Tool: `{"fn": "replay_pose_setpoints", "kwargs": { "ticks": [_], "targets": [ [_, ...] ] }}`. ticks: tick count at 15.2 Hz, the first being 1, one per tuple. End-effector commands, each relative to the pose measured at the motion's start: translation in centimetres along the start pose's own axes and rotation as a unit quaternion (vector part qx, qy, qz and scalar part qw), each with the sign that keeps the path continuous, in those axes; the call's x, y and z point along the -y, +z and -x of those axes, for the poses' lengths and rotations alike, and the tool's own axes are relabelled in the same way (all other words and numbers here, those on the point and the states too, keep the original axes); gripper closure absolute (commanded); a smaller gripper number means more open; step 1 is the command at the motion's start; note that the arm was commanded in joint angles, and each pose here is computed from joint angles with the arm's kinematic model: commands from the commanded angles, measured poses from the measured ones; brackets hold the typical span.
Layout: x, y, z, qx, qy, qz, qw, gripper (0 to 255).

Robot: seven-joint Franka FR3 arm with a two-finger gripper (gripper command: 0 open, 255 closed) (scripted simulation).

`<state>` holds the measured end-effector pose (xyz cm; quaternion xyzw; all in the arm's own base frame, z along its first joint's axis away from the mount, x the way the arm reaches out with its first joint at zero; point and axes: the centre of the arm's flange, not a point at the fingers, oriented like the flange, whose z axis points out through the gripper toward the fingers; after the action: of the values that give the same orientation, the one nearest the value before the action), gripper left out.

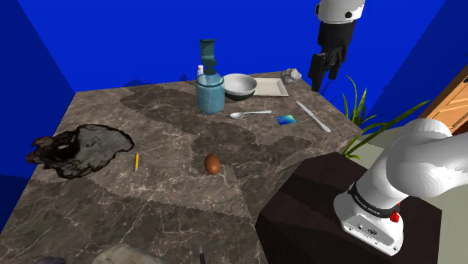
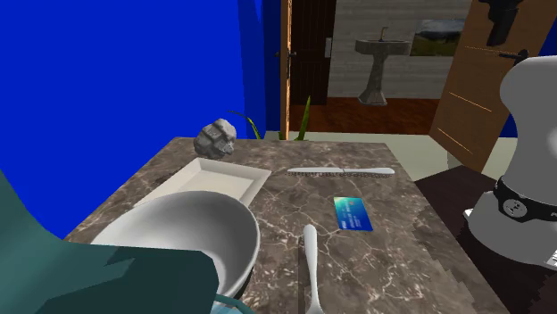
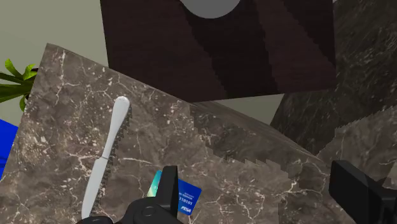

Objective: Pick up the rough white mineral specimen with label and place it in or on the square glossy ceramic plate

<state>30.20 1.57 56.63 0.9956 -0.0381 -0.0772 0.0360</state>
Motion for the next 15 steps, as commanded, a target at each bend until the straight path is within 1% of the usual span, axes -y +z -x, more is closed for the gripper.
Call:
{"fn": "replay_pose_setpoints", "kwargs": {
  "ticks": [1,15],
  "targets": [
    [0.0,0.0,0.0,0.0,0.0,0.0,1.0,0],
    [-14.0,4.2,-11.6,-0.006,-0.032,-0.015,0.9994,0]
  ]
}}
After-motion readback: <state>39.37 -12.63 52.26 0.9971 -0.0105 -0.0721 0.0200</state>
